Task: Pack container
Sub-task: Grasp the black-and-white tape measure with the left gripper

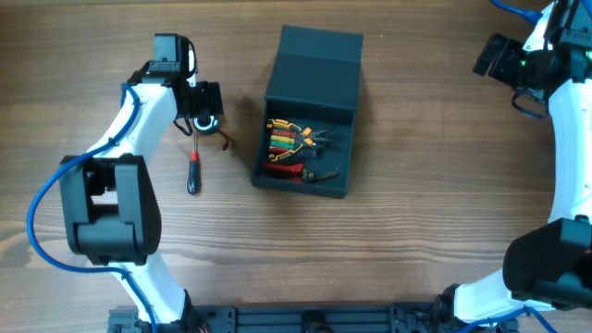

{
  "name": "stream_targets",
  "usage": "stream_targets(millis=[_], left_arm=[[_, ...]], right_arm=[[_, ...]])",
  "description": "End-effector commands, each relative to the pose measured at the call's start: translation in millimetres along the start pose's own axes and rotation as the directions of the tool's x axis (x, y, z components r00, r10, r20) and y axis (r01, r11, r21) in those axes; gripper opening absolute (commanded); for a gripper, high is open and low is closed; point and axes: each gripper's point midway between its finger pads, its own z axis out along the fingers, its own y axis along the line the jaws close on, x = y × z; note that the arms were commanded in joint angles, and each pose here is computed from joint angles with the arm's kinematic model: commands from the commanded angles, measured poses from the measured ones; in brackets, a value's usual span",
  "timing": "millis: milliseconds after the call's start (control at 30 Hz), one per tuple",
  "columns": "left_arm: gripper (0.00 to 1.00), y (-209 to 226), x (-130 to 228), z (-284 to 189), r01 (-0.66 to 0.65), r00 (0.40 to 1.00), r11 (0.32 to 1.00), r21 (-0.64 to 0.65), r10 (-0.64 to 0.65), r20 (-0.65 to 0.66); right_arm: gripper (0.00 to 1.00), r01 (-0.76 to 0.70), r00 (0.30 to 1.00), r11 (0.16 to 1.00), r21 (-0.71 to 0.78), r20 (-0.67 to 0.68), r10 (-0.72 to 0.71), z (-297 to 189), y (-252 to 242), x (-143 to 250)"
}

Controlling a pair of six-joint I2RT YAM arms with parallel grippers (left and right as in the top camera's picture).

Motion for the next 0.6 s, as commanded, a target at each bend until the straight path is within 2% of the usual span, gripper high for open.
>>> stream_targets(millis=[0, 233, 400, 567], left_arm=[[0.9, -0.3, 9.4, 11.0, -0.058, 0.997, 0.998, -0.016, 0.057, -0.051], [0.89, -12.6, 27.0, 25.1, -0.089, 0.988, 0.994, 0.057, 0.096, -0.12], [0.87, -20.0, 24.9, 37.4, -0.103, 0.988, 0.993, 0.062, 0.11, -0.106], [0.8, -27.1, 22.2, 38.2, -0.138, 0.986, 0.988, 0.071, 0.144, -0.088]], right_arm=[[1.0, -0.012, 1.0, 1.0, 0.024, -0.013, 0.012, 0.3, -4.3, 5.6], [1.0, -0.014, 1.0, 1.0, 0.025, -0.023, 0.015, 0.2, -4.7, 8.0], [1.0, -0.014, 0.999, 0.999, 0.029, -0.04, 0.016, 0.0, -5.6, 12.2], [1.0, -0.013, 0.998, 0.999, 0.033, -0.057, 0.015, -0.2, -6.5, 16.5]])
